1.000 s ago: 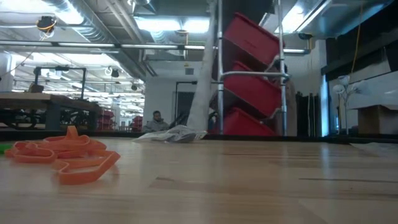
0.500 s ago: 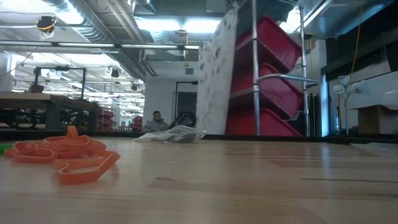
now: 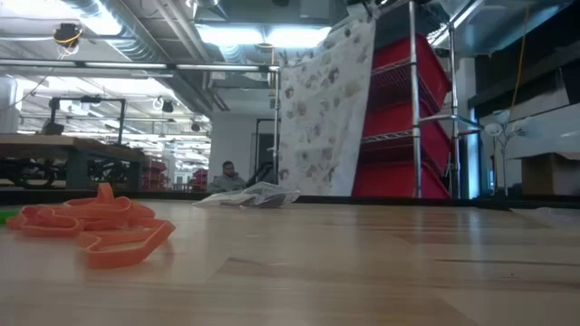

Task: Sort rubber bands
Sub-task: Open the transparent zip bag

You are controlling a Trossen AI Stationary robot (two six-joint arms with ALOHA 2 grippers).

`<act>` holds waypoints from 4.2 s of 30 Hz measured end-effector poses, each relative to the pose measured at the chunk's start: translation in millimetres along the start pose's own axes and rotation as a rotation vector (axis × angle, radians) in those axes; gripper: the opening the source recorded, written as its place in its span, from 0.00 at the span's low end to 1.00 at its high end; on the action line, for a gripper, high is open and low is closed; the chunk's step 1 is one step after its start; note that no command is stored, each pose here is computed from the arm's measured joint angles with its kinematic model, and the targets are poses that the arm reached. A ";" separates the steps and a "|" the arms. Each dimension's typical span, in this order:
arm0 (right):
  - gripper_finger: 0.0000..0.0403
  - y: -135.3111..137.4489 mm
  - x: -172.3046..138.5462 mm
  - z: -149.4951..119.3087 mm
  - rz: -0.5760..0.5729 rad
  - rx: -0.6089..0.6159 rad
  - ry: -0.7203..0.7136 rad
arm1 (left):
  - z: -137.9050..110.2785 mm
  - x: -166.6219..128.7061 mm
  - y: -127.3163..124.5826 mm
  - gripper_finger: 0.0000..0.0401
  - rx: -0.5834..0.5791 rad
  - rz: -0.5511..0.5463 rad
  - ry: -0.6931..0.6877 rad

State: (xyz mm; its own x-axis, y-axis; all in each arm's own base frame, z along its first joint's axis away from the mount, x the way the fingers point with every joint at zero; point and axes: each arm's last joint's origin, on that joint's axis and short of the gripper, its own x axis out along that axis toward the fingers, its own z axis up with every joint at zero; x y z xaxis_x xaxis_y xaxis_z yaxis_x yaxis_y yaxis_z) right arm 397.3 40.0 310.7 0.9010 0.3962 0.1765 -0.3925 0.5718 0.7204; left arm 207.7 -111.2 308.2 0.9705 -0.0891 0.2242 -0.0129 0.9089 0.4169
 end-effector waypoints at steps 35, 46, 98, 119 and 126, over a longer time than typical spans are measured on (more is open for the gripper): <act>0.00 -8.3 -0.3 -0.7 -0.106 -0.009 -0.043 | 8.0 -3.2 8.1 0.02 -0.067 0.104 -0.025; 0.00 -18.6 -2.8 -3.3 -0.157 -0.030 0.040 | 0.5 -2.8 4.4 0.00 -0.140 0.087 0.052; 0.28 32.3 -16.7 -15.3 -0.498 -1.120 0.176 | -37.9 6.5 25.1 0.00 -0.431 0.158 0.272; 0.00 52.0 -36.7 -5.9 -0.489 -1.030 0.237 | -39.5 5.5 22.5 0.00 -0.419 0.145 0.296; 0.01 64.6 -50.7 0.4 -0.507 -0.851 0.226 | -39.6 5.4 22.2 0.00 -0.416 0.144 0.297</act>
State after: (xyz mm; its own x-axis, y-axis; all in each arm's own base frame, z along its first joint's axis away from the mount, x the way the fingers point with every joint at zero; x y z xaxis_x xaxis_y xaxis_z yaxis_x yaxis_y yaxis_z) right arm 326.4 56.6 348.6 0.9766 0.0412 -0.2113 -0.0543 0.9969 -0.0566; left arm 222.1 -75.3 283.9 0.9931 0.1129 -0.0314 -0.1129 0.9936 0.0017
